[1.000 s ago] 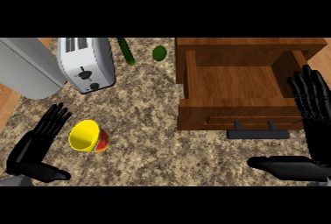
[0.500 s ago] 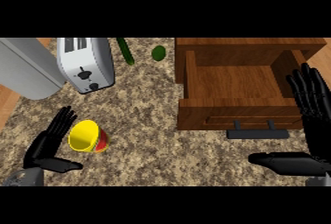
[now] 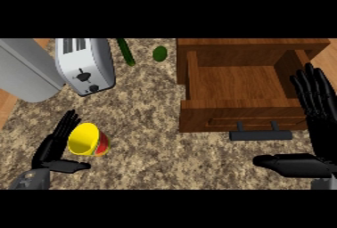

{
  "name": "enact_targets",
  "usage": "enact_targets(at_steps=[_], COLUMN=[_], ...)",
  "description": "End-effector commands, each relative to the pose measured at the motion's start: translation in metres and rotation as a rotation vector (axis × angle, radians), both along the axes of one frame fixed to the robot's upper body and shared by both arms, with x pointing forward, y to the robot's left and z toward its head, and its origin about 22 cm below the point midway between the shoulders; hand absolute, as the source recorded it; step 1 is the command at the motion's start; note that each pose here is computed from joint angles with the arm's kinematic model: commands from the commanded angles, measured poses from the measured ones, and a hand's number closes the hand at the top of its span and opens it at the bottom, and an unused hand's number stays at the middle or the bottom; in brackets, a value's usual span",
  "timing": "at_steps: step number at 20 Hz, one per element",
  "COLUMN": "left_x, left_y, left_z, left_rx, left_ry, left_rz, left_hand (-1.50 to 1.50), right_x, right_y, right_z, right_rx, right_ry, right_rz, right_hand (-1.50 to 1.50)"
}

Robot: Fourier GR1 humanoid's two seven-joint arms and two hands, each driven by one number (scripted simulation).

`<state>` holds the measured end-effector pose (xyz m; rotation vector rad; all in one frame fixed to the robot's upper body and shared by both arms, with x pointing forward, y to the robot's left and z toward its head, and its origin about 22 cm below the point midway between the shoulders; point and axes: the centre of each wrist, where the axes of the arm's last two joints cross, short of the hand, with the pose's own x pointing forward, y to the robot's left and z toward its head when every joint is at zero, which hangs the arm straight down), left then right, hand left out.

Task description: Pick up the cup, place it into the drawer and close the drawer

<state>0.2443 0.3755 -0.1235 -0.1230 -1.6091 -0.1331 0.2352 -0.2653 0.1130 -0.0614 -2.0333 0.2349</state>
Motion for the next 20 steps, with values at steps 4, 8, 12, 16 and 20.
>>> enact_targets(at_steps=[4, 8, 12, 16, 20], left_x=[-0.003, 0.018, 0.011, 0.030, 0.035], left_y=[0.003, -0.021, -0.006, -0.031, -0.036], left_z=[-0.006, -0.006, -0.004, -0.001, 0.000], left_rx=[-0.095, -0.090, -0.110, -0.146, -0.186], left_ry=[-0.088, -0.088, -0.092, -0.092, -0.094], left_rz=[-0.081, -0.074, -0.087, -0.113, -0.162], left_hand=[-1.50, -1.50, -1.50, -1.50, -1.50], right_x=[-0.002, 0.005, 0.001, 0.010, 0.003], right_y=[0.016, 0.017, 0.012, 0.010, 0.015], right_z=[0.003, 0.003, 0.001, 0.007, -0.004], right_rx=[0.002, -0.010, 0.005, -0.003, -0.003], right_ry=[-0.016, -0.007, 0.005, 0.003, 0.023], right_rz=[0.017, 0.024, 0.023, 0.045, 0.033], right_hand=[-1.50, -1.50, -1.50, -1.50, -1.50])
